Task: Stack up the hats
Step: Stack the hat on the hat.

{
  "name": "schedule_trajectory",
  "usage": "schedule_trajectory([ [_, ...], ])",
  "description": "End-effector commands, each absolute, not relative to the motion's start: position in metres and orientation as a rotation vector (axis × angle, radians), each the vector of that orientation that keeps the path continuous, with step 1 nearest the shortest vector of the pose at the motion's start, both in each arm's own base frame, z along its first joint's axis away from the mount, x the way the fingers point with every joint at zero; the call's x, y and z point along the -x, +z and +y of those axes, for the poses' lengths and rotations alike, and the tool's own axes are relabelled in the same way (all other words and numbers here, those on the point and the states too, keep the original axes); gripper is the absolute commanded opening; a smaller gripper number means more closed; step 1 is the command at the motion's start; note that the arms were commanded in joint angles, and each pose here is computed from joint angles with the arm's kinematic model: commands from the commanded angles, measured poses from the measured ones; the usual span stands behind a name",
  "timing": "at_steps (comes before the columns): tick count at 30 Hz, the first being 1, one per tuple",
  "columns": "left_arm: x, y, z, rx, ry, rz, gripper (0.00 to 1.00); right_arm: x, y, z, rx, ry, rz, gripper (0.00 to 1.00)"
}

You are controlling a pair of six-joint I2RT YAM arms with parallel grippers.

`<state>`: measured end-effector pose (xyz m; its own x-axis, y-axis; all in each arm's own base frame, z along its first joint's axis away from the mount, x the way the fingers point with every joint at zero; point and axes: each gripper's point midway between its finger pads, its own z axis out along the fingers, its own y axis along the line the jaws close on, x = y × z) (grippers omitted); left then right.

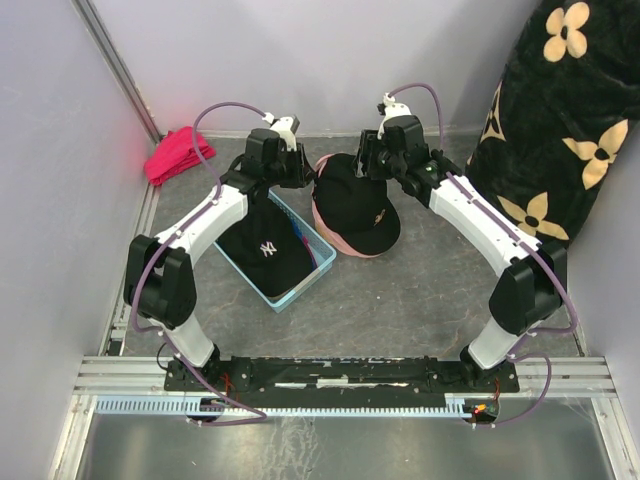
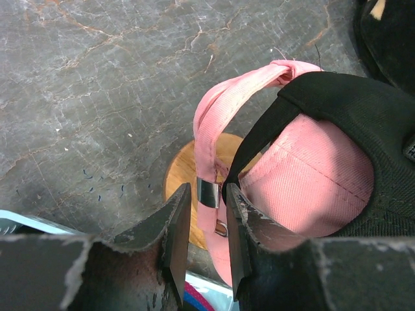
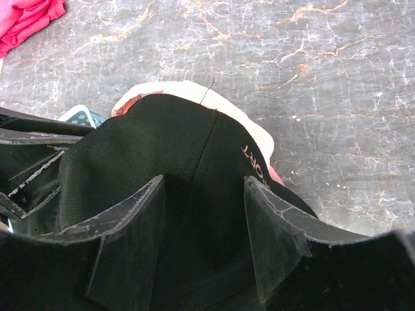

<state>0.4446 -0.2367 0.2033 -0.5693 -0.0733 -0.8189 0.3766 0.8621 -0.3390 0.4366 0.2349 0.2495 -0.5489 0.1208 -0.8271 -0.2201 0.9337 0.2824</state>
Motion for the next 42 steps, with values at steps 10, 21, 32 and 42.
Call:
schedule_trajectory([
  [10, -0.46, 0.21, -0.225, -0.239, -0.529, 2.067, 0.35, -0.445, 0.221, 0.214, -0.014, 0.387, 2.157, 0.59],
  [21, -0.464, 0.218, -0.218, -0.222, -0.479, 2.05, 0.33, -0.442, 0.267, 0.2, -0.051, 0.384, 2.064, 0.6],
  [32, -0.471, 0.228, -0.225, -0.243, -0.502, 2.015, 0.35, -0.44, 0.303, 0.191, -0.071, 0.391, 1.981, 0.6],
  [42, -0.468, 0.264, -0.22, -0.211, -0.507, 1.921, 0.47, -0.432, 0.34, 0.192, -0.05, 0.448, 1.889, 0.61],
])
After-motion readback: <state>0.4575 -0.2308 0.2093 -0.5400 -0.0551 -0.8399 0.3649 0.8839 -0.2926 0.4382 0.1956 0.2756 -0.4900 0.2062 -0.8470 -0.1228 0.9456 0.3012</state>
